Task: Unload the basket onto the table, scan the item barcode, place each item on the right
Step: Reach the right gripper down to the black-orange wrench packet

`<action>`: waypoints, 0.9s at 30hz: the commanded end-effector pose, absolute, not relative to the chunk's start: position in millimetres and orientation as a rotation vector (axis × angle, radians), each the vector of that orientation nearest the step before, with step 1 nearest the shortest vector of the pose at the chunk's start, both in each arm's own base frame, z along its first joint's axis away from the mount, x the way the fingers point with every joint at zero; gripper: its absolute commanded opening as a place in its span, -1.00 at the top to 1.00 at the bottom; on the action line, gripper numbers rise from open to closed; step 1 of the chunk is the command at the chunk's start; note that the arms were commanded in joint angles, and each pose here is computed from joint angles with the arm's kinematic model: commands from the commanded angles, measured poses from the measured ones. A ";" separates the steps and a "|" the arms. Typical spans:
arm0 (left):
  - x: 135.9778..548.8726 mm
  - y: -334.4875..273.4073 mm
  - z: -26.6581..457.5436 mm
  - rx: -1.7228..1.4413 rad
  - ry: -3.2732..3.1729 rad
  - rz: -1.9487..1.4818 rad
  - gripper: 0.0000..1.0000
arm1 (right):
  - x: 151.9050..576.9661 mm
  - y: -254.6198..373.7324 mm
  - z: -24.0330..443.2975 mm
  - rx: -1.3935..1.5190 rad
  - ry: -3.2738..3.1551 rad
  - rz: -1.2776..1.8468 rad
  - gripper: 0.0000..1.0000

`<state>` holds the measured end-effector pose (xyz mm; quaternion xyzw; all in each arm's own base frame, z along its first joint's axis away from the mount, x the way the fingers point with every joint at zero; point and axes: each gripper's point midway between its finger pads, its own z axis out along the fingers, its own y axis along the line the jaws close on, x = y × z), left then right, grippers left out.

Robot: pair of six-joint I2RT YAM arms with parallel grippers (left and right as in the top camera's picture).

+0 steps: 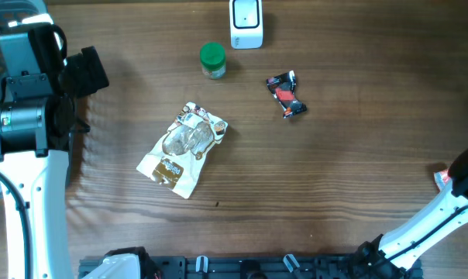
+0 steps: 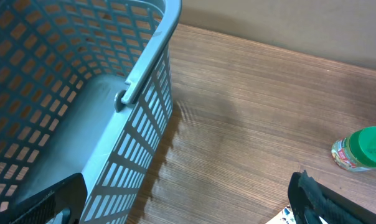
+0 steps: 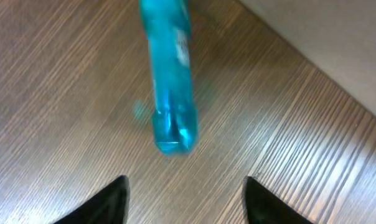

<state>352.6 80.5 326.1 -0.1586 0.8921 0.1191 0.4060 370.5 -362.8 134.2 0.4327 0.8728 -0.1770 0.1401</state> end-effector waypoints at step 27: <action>349.9 83.5 333.1 -0.405 2.229 0.310 -1.00 | 449.3 182.9 44.5 -0.263 3.074 0.170 -0.90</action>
